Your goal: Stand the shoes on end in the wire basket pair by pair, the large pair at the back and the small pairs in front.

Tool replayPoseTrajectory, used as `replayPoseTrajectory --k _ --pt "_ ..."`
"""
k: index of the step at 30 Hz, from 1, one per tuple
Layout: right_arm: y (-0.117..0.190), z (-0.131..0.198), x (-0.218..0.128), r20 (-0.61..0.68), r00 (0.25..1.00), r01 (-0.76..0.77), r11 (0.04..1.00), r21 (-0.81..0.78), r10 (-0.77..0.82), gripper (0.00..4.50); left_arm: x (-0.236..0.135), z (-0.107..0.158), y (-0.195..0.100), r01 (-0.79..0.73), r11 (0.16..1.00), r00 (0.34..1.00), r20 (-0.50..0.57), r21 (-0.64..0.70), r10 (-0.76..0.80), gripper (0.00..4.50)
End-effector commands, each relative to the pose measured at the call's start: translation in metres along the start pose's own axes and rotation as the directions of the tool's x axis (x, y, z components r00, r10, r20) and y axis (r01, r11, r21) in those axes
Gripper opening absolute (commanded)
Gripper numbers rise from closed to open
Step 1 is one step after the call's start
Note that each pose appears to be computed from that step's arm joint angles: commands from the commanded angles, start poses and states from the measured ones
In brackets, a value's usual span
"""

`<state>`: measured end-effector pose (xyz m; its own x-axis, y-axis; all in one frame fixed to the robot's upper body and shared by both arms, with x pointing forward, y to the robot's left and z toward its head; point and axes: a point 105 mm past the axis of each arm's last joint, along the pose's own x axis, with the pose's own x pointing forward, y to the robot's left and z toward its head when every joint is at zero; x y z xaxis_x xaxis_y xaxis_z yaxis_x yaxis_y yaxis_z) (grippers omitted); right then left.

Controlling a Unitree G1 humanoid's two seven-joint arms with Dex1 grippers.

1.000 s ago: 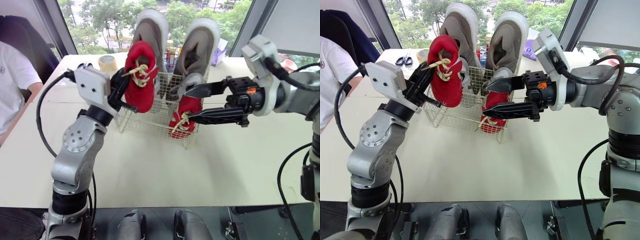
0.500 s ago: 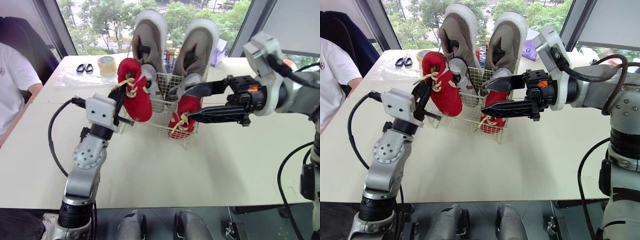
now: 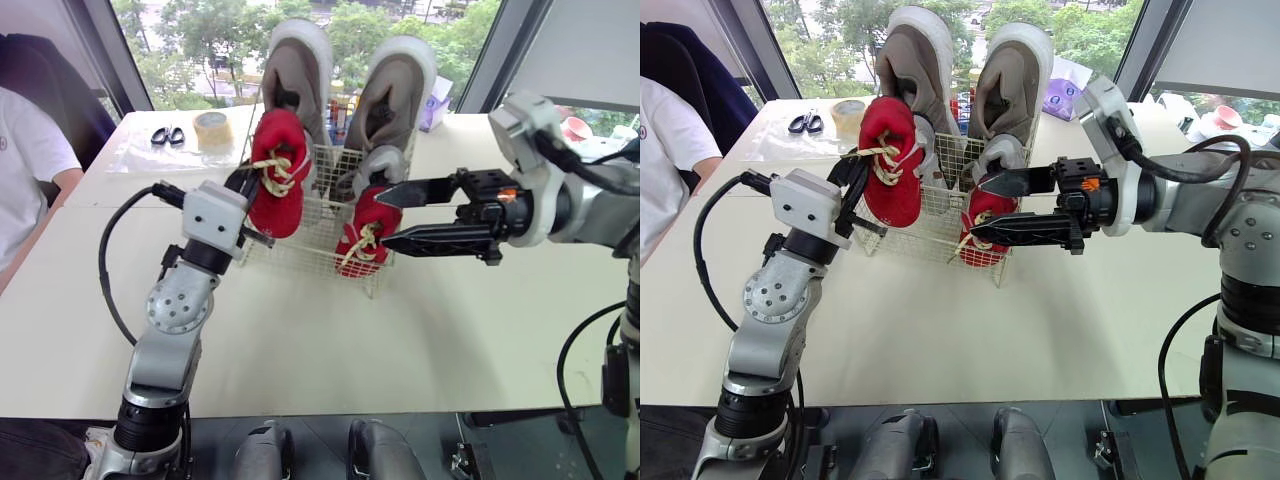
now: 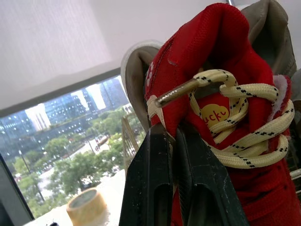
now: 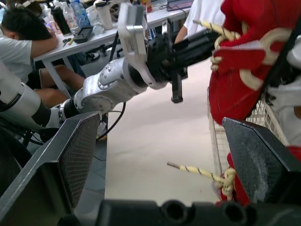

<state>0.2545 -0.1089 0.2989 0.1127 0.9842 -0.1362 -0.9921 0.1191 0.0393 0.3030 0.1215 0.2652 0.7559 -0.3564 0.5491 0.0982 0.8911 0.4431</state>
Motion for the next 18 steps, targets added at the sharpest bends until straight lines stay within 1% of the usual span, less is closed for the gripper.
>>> replayPoseTrajectory --k 1,4,7,10,13,15,16,18 --pt "0.006 0.007 -0.005 0.018 1.000 0.003 0.998 -0.060 -0.002 4.50 -0.001 0.005 0.005 -0.020 1.000 0.999 0.037 0.019 0.019 0.08" --pt "0.006 0.005 -0.006 0.018 1.000 0.008 0.998 -0.061 -0.007 4.50 -0.008 -0.014 0.001 -0.004 1.000 1.000 -0.030 -0.009 0.003 0.08" --pt "0.007 0.004 -0.007 0.017 1.000 0.010 0.998 -0.062 -0.009 4.50 -0.017 -0.027 -0.004 0.024 1.000 0.997 -0.070 0.007 -0.023 0.08" --pt "0.008 0.001 -0.006 0.019 1.000 0.009 0.998 -0.059 -0.008 4.50 -0.030 -0.043 -0.013 0.053 0.997 0.988 -0.142 -0.053 -0.060 0.08" --pt "0.009 0.000 -0.007 0.020 1.000 0.014 0.998 -0.056 -0.013 4.50 -0.033 -0.048 -0.015 0.053 0.992 0.976 -0.203 -0.117 -0.076 0.08" --pt "0.009 -0.001 -0.008 0.020 1.000 0.017 0.998 -0.055 -0.016 4.50 -0.033 -0.045 -0.011 0.036 0.990 0.973 -0.220 -0.140 -0.066 0.08" --pt "0.009 -0.001 -0.009 0.020 1.000 0.018 0.998 -0.055 -0.017 4.50 -0.033 -0.043 -0.010 0.036 0.984 0.972 -0.224 -0.175 -0.075 0.08" --pt "0.009 -0.003 -0.009 0.021 1.000 0.019 0.999 -0.050 -0.018 4.50 -0.036 -0.035 -0.008 0.043 0.966 0.969 -0.224 -0.256 -0.103 0.72"
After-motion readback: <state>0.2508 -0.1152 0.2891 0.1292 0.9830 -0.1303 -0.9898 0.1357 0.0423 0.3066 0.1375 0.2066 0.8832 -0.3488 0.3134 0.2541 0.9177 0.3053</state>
